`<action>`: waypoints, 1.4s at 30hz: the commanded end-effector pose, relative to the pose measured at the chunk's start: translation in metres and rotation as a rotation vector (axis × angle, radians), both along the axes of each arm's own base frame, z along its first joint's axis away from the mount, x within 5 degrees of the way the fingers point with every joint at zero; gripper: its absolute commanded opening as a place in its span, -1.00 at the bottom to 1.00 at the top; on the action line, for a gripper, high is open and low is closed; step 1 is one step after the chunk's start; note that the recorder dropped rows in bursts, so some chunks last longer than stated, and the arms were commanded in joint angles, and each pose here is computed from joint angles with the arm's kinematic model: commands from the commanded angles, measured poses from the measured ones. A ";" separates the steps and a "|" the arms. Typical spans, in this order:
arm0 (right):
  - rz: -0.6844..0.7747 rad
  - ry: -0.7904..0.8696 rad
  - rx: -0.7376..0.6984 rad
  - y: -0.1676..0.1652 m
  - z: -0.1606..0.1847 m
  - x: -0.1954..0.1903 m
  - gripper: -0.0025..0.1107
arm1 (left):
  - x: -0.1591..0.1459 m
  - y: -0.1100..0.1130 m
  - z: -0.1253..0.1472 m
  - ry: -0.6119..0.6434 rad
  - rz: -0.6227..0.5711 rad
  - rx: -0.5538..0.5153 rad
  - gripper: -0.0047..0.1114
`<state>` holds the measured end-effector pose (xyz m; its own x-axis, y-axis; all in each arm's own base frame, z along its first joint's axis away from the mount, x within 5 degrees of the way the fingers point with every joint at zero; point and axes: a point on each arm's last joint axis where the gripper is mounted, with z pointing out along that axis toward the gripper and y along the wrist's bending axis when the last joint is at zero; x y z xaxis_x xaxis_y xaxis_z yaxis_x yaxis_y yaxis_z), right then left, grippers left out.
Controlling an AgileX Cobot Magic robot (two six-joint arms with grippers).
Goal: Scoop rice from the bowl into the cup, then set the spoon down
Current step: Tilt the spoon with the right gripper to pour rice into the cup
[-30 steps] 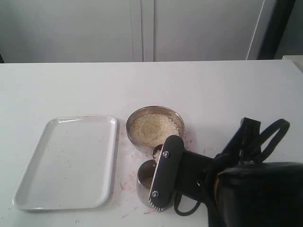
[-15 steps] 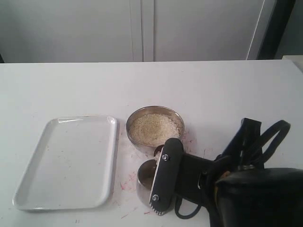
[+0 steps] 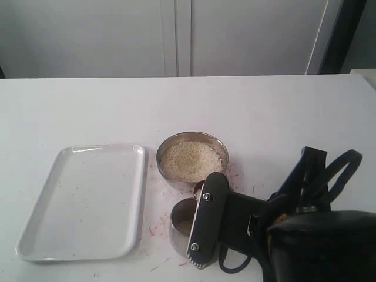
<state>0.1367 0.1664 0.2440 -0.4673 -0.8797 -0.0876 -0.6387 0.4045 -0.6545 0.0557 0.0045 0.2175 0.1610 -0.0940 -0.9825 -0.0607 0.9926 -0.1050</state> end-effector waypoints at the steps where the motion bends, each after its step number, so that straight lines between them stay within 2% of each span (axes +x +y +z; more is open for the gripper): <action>1: -0.005 -0.012 -0.007 -0.001 0.000 0.000 -0.96 | -0.001 0.000 0.003 -0.012 -0.007 -0.009 -0.67; 16: 0.016 0.015 0.006 0.004 -0.002 -0.006 -0.96 | -0.001 0.000 0.003 -0.012 -0.007 -0.009 -0.67; 26: 0.039 -0.025 -0.047 0.011 -0.009 -0.004 -0.96 | -0.001 0.000 0.003 -0.012 -0.007 -0.009 -0.67; 42: 0.062 -0.058 -0.046 0.014 -0.007 -0.005 -0.96 | -0.001 0.000 0.003 -0.012 -0.007 -0.009 -0.67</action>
